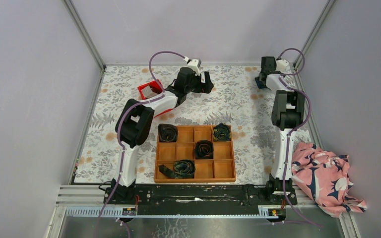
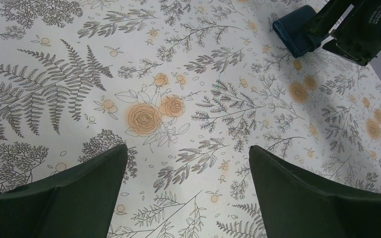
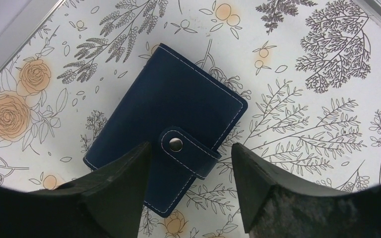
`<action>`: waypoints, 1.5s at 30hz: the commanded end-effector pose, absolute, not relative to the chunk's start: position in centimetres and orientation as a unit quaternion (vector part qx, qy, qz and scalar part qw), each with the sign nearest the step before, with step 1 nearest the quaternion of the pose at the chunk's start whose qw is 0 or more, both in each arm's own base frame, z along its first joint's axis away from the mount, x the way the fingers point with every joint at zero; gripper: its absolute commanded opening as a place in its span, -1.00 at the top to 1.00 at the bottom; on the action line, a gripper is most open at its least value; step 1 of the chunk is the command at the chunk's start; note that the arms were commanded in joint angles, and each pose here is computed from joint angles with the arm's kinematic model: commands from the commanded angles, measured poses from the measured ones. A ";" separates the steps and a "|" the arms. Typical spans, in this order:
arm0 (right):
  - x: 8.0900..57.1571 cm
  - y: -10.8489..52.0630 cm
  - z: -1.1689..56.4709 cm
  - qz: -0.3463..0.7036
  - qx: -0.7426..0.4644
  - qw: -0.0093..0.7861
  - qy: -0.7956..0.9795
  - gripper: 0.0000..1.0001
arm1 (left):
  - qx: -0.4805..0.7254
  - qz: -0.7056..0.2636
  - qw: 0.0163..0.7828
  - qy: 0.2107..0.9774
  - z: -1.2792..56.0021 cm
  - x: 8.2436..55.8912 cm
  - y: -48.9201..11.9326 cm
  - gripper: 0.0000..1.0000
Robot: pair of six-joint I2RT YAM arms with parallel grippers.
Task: Put the credit cards into the card holder
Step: Move the card holder to the center of the board.
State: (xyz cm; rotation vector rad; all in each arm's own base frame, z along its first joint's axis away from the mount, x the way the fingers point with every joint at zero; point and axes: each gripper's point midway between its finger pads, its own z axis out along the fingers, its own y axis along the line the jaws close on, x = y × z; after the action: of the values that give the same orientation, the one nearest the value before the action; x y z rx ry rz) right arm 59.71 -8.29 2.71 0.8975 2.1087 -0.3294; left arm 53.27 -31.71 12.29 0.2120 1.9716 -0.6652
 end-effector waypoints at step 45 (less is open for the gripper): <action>53.5 5.3 3.5 0.104 0.183 0.305 0.929 1.00 | 0.055 -0.291 0.525 0.798 18.5 50.7 -29.5 -1.00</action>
State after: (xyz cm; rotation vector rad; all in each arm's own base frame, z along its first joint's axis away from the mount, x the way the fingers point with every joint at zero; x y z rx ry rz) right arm 56.61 -0.91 2.40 0.7455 2.3236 0.1374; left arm 50.79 -30.05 16.43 0.1348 1.9411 -0.6948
